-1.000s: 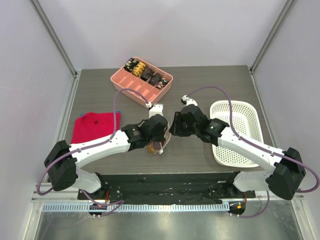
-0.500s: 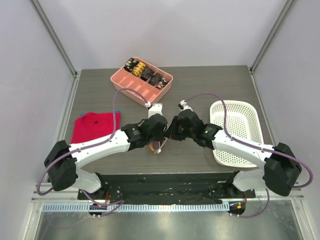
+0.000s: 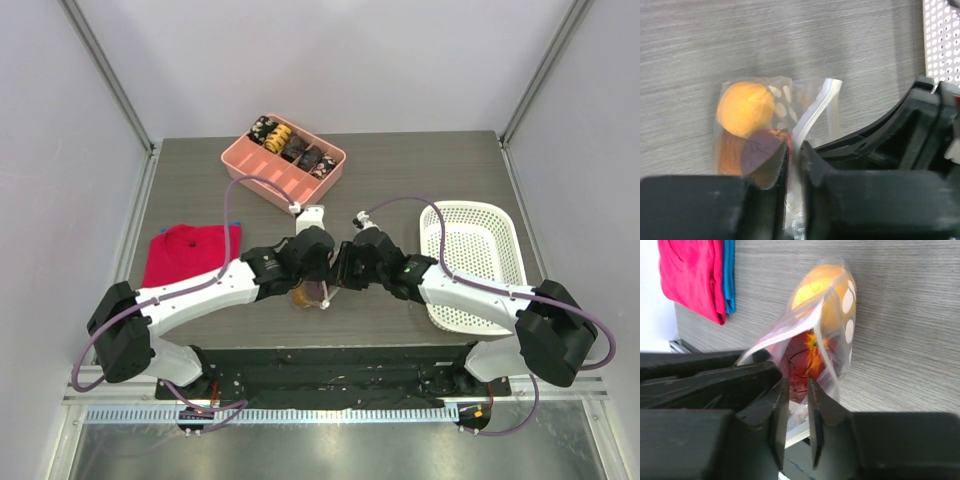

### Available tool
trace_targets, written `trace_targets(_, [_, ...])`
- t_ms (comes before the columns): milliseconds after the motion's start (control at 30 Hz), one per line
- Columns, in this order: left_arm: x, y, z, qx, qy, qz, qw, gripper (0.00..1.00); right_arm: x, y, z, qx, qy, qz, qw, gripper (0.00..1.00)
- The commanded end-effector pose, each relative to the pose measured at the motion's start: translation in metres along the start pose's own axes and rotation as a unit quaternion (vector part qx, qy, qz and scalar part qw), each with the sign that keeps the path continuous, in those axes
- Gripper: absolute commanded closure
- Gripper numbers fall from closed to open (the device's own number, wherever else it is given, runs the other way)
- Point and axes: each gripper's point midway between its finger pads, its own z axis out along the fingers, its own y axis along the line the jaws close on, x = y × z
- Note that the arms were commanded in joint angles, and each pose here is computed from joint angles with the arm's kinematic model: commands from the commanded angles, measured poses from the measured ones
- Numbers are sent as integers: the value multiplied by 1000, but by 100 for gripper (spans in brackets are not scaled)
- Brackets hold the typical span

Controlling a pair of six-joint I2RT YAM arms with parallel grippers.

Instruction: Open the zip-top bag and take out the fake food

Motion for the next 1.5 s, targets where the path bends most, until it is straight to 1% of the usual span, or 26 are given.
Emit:
trace_targets(0, [-27, -6, -18, 22, -47, -22, 998, 54, 4, 5, 2, -20, 4, -16, 1000, 69])
trace_targets(33, [-34, -4, -28, 27, -61, -29, 997, 47, 4, 3, 2, -18, 3, -15, 1000, 67])
trace_targets(100, [-31, 9, -33, 12, -66, -31, 997, 36, 6, 1, 2, -18, 4, -18, 1000, 64])
trace_targets(167, [-32, 18, -45, 5, -73, -42, 996, 35, 6, 3, 2, -23, 4, -20, 1000, 62])
trace_targets(200, [-23, 28, -45, -8, -64, -40, 997, 44, 7, 2, 1, -26, 5, -23, 999, 62])
trace_targets(233, [-20, 34, -46, -17, -65, -57, 996, 53, 7, 3, 2, -30, 3, -26, 999, 58])
trace_targets(300, [-12, 41, -47, -22, -56, -66, 996, 71, 10, 2, 3, -37, 8, -29, 999, 53])
trace_targets(400, [12, 56, -37, -46, -27, -72, 996, 85, 11, 12, 6, -70, 7, -32, 997, 48])
trace_targets(433, [21, 60, -32, -53, -17, -75, 996, 86, 12, 14, 7, -78, 10, -31, 996, 47])
trace_targets(500, [28, 66, -24, -64, -10, -77, 995, 90, 16, 16, 7, -89, 13, -30, 995, 46])
trace_targets(767, [35, 84, -5, -96, -12, -73, 993, 96, 20, 21, 16, -116, 20, -30, 993, 45])
trace_targets(967, [49, 90, 9, -110, 1, -69, 991, 98, 19, 17, 26, -127, 2, -17, 992, 47])
trace_targets(1067, [54, 95, 13, -115, -1, -70, 991, 98, 21, 12, 32, -128, -4, -7, 992, 54])
trace_targets(1100, [54, 95, 14, -115, -2, -71, 991, 98, 20, 14, 33, -138, -8, -6, 990, 60])
trace_targets(1133, [56, 97, 16, -117, -1, -71, 991, 98, 23, 11, 37, -136, -5, -2, 991, 62])
trace_targets(1333, [64, 100, 22, -124, 9, -67, 990, 99, 25, 3, 45, -142, -22, 8, 990, 67])
trace_targets(1433, [70, 103, 24, -127, 13, -69, 989, 99, 22, 0, 45, -140, -32, 5, 990, 67])
trace_targets(1467, [73, 105, 24, -129, 15, -71, 989, 99, 22, 0, 45, -139, -33, 3, 990, 62])
